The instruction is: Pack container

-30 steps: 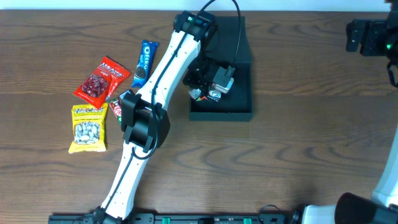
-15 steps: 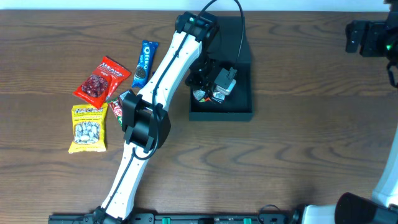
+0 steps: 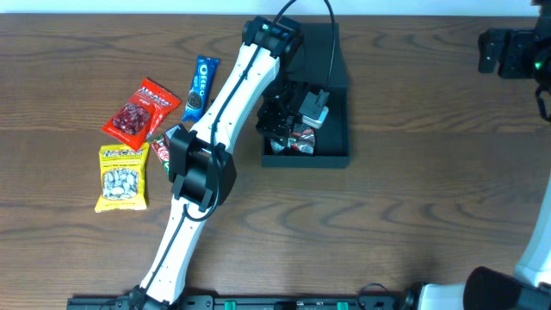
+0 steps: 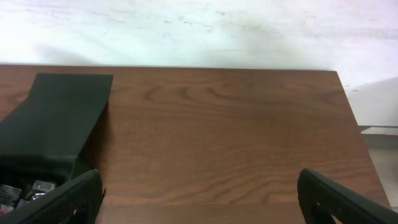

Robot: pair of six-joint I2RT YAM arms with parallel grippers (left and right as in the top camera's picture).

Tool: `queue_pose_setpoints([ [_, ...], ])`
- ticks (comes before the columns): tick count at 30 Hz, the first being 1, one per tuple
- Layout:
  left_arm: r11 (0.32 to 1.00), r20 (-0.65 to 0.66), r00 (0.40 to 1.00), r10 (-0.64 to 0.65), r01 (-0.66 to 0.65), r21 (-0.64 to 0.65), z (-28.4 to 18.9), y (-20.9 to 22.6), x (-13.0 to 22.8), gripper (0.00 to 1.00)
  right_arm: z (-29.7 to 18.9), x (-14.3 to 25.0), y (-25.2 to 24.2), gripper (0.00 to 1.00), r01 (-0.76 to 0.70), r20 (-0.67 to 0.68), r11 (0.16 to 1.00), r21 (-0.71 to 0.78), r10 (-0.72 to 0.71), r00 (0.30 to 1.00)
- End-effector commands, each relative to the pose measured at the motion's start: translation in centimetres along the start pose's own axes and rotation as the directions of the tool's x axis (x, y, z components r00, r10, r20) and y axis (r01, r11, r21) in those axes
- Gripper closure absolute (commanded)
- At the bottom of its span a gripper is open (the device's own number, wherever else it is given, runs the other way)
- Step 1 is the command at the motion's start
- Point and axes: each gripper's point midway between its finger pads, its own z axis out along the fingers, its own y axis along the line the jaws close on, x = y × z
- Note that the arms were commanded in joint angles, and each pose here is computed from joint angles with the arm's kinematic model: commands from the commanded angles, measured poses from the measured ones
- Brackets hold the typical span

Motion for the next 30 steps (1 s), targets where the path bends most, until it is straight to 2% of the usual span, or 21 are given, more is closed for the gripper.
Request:
queue_pose_setpoints([
  [1,0.983,0.087,0.981,-0.174,0.178,-0.04,-1.0,0.9,-1.9,0.05,-0.8,-0.3,-0.1,0.01,0.012,0.018,1.0,0.003,-0.012,1.0],
  [3,0.952,0.136,0.954,-0.267,0.282,-0.115,-2.6,2.4,-2.8,0.05,-0.8,-0.2,0.0,0.01,-0.017,0.013,1.0,0.0,0.017,1.0],
  [4,0.922,0.167,0.929,-0.329,0.354,-0.155,-3.6,3.3,-3.1,0.05,-0.7,0.0,0.2,0.05,-0.028,0.005,1.0,-0.005,0.028,1.0],
  [7,0.8,0.255,0.847,-0.467,0.527,-0.285,-7.9,5.5,-2.8,0.05,-0.1,1.0,1.6,0.38,-0.026,-0.044,0.998,-0.053,0.023,0.999],
  [9,0.71,0.308,0.8,-0.515,0.6,-0.37,-11.6,6.1,-1.5,0.05,0.6,1.9,3.0,0.61,-0.018,-0.087,0.996,-0.085,0.011,0.996],
  [10,0.688,0.319,0.794,-0.517,0.607,-0.397,-13.0,6.0,-0.9,0.05,0.9,2.2,3.7,0.65,-0.014,-0.107,0.995,-0.1,0.004,0.994],
  [12,0.637,0.343,0.782,-0.521,0.623,-0.454,-16.1,5.6,0.8,0.01,1.8,3.2,5.7,0.9,-0.005,-0.155,0.99,-0.143,-0.017,0.988],
  [13,0.611,0.353,0.773,-0.527,0.634,-0.475,-17.4,5.3,1.8,0.0,2.1,3.5,6.5,0.98,0.002,-0.173,0.987,-0.161,-0.03,0.985],
  [15,0.548,0.391,0.734,-0.554,0.676,-0.492,-19.8,4.7,3.9,0.2,3.1,4.7,9.1,0.99,0.025,-0.22,0.977,-0.213,-0.073,0.973],
  [17,0.478,0.434,0.675,-0.596,0.733,-0.484,-21.3,4.3,6.1,0.6,4.0,5.7,11.3,0.99,0.043,-0.254,0.966,-0.257,-0.111,0.961],
  [19,0.403,0.474,0.603,-0.642,0.791,-0.461,-22.2,4.0,8.3,0.94,5.2,7.0,13.4,0.99,0.041,-0.296,0.954,-0.295,-0.132,0.946],
  [23,0.264,0.529,0.438,-0.727,0.889,-0.374,-22.4,3.3,11.8,0.94,7.8,10.4,18.9,0.99,0.02,-0.39,0.906,-0.423,-0.201,0.899],
  [26,0.197,0.529,0.344,-0.776,0.929,-0.314,-21.1,3.4,13.1,0.94,9.8,12.9,22.2,0.99,0.002,-0.454,0.888,-0.461,-0.237,0.859],
  [27,0.162,0.514,0.288,-0.808,0.947,-0.277,-19.8,3.5,13.8,0.94,10.7,14.1,24.0,0.99,0.007,-0.473,0.876,-0.482,-0.267,0.84],
  [29,0.115,0.483,0.214,-0.849,0.968,-0.225,-17.6,3.7,14.6,0.94,11.8,15.9,26.1,0.99,0.023,-0.493,0.861,-0.508,-0.313,0.812],
  [30,0.064,0.461,0.136,-0.877,0.984,-0.169,-15.8,4.0,15.2,0.94,12.6,17.5,27.7,0.99,0.021,-0.523,0.857,-0.515,-0.334,0.784],
])
